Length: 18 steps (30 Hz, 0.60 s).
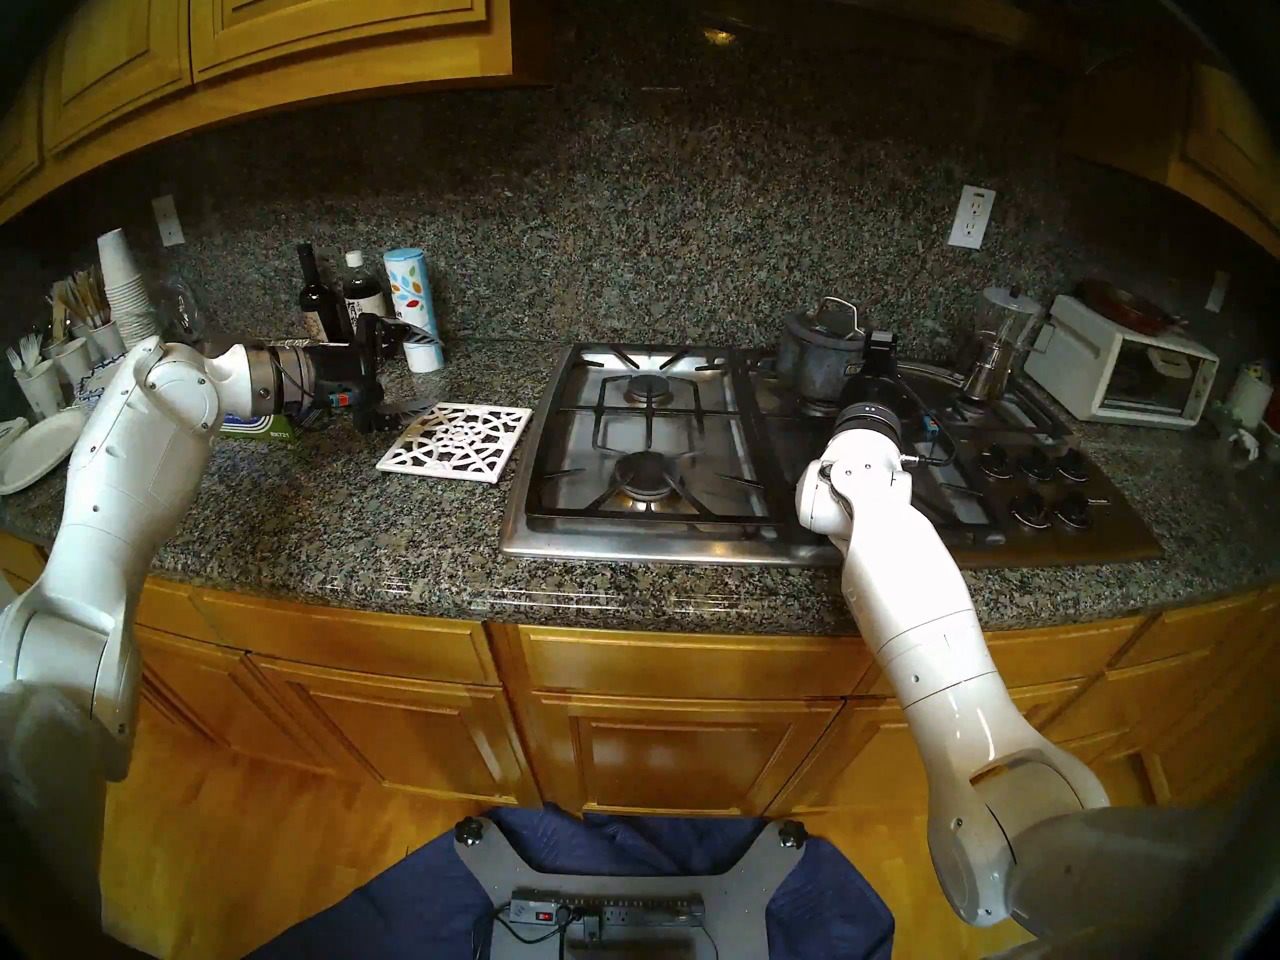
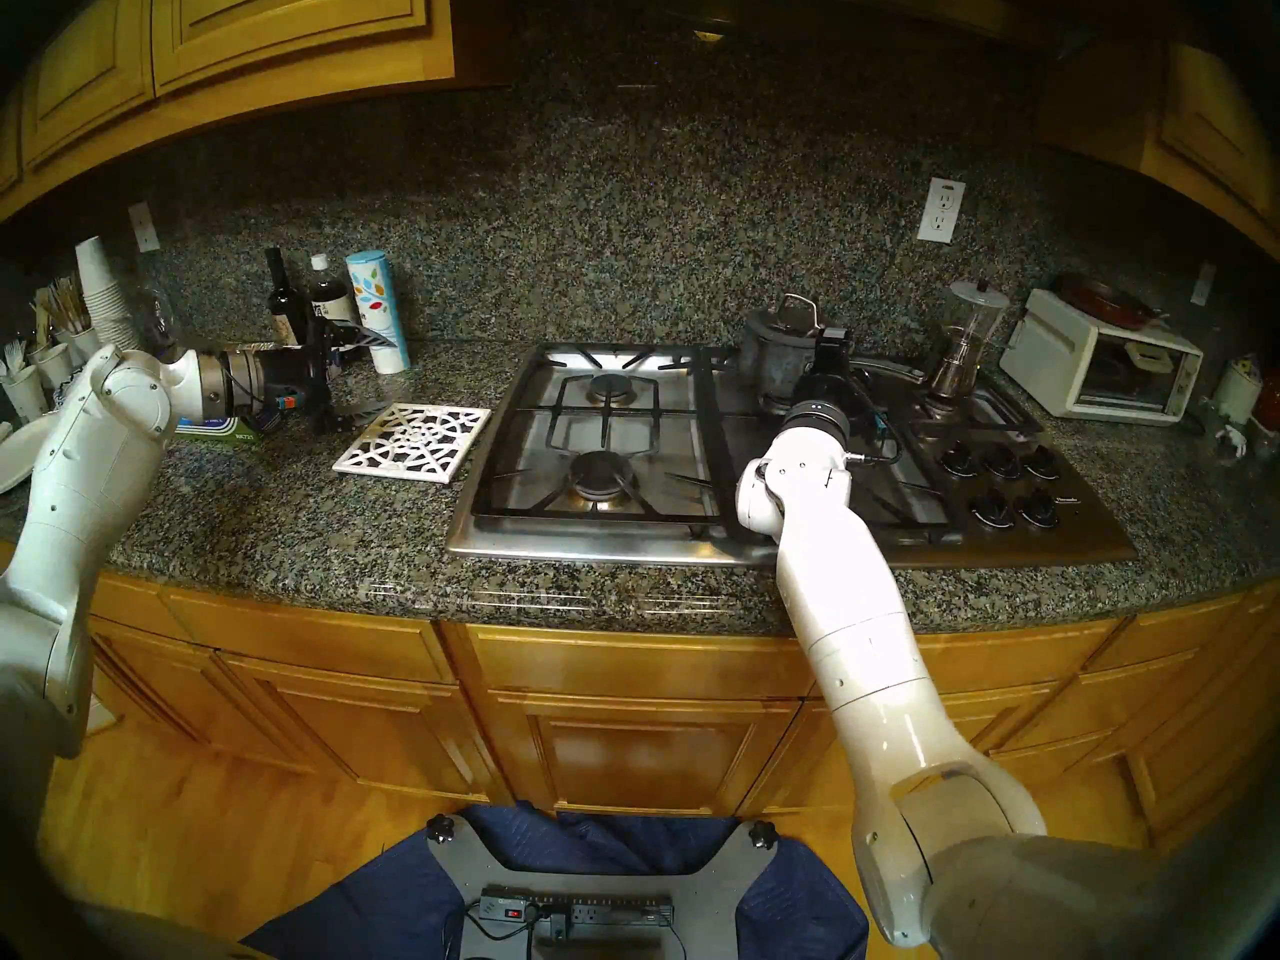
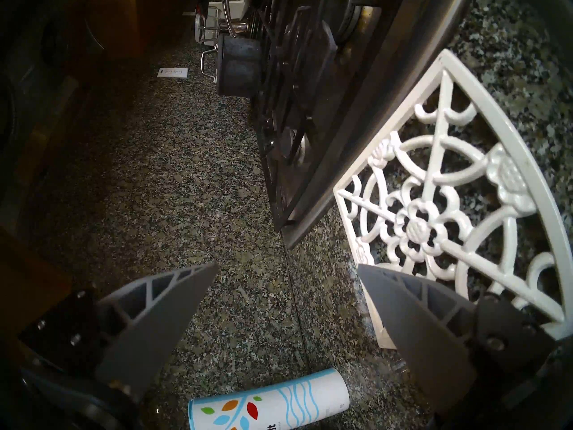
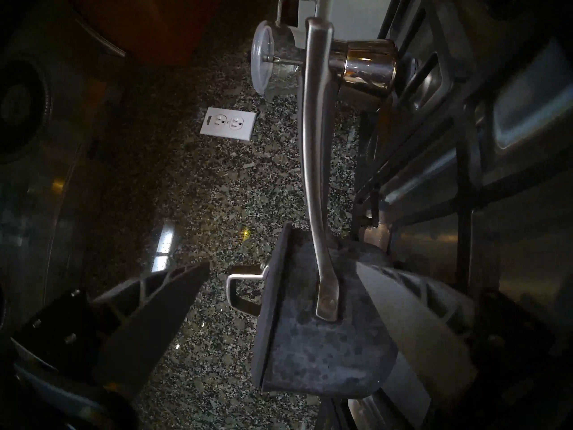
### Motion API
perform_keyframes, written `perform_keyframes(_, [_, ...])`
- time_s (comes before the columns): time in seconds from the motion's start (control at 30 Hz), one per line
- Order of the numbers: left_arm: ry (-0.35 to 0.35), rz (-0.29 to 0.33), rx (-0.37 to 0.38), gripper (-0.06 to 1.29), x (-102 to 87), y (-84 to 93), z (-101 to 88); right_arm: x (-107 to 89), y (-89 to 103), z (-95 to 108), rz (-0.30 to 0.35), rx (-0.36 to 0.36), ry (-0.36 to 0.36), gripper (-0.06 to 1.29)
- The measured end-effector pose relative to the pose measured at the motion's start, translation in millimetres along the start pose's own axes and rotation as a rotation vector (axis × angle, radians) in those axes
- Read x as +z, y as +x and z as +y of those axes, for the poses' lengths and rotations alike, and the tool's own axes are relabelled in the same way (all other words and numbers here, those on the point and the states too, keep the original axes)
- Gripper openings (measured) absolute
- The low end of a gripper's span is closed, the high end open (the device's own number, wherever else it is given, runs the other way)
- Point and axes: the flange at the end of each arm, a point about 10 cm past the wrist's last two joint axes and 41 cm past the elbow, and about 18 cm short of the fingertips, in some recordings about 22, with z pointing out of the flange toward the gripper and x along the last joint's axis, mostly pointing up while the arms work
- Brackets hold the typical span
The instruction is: Pick up the pot, put it on the stove, take off the pot lid
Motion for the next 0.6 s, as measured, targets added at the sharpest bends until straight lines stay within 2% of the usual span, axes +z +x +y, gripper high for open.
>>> perform_keyframes(0.2, [0.0, 0.0, 0.0, 1.22, 0.0, 0.0, 0.0, 14.0, 6.3, 7.5, 0.007, 0.012, 0.015, 1.23])
perform_keyframes(0.6, [0.0, 0.0, 0.0, 1.22, 0.0, 0.0, 0.0, 41.4, 16.8, 3.8, 0.016, 0.052, 0.068, 1.23])
